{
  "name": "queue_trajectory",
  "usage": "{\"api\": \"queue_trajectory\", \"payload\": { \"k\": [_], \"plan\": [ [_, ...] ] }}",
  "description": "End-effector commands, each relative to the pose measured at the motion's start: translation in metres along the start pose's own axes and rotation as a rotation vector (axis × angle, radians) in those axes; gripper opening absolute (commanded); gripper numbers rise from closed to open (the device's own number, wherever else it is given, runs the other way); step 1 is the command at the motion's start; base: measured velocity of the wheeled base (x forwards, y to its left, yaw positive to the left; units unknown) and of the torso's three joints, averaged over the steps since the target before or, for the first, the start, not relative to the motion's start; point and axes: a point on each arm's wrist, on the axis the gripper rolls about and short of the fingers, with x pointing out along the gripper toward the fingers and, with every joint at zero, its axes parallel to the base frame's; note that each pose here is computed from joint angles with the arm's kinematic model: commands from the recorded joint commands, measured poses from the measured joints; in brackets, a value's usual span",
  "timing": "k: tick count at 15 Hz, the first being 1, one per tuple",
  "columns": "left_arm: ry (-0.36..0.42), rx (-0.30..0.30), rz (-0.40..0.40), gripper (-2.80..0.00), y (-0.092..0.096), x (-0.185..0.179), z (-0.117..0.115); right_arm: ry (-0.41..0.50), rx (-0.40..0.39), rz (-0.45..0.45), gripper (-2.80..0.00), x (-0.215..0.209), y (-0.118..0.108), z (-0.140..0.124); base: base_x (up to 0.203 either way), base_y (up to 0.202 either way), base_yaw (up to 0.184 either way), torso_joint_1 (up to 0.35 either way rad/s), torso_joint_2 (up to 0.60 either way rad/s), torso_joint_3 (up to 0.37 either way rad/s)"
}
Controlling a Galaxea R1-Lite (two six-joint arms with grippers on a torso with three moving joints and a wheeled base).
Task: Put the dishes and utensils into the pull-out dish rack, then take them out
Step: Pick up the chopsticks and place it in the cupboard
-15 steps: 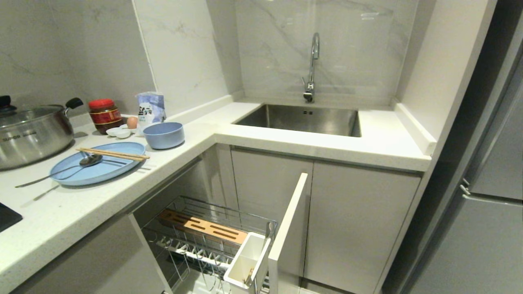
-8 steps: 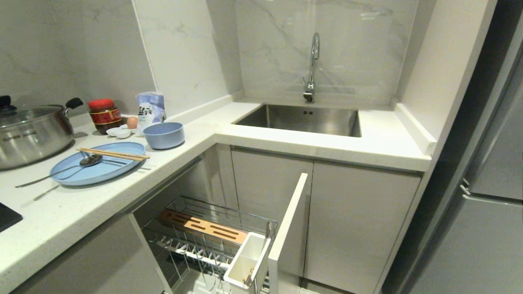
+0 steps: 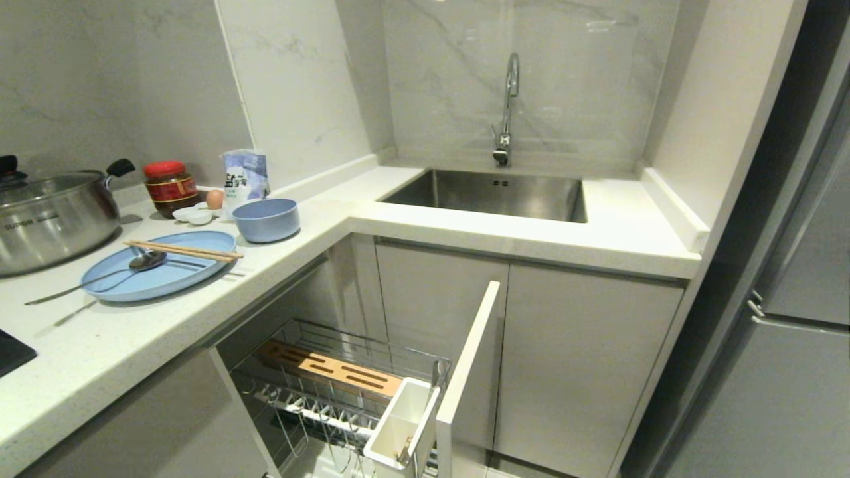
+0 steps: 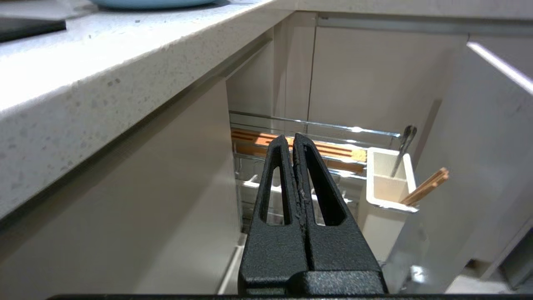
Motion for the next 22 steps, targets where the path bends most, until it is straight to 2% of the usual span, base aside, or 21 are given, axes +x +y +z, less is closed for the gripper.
{"api": "queue_trajectory", "payload": {
  "k": [1,10,22],
  "plan": [
    [0.010,-0.004,0.001,-2.80,-0.0001,0.0008,-0.0033,0.022,0.000,0.000,-2.80,0.0013,0.0000,-0.0064,0.000,0.000,0.000,0.000,0.00,0.000],
    [0.012,-0.001,0.000,-2.80,-0.0001,0.0008,-0.0035,0.022,0.000,0.000,-2.80,0.0013,0.0000,-0.0064,0.000,0.000,0.000,0.000,0.00,-0.008],
    [0.012,0.013,-0.001,-2.80,-0.0001,0.0008,-0.0035,0.022,0.000,0.000,-2.80,0.0013,0.0000,-0.0064,0.000,0.000,0.000,0.002,0.00,-0.189]
  ]
}}
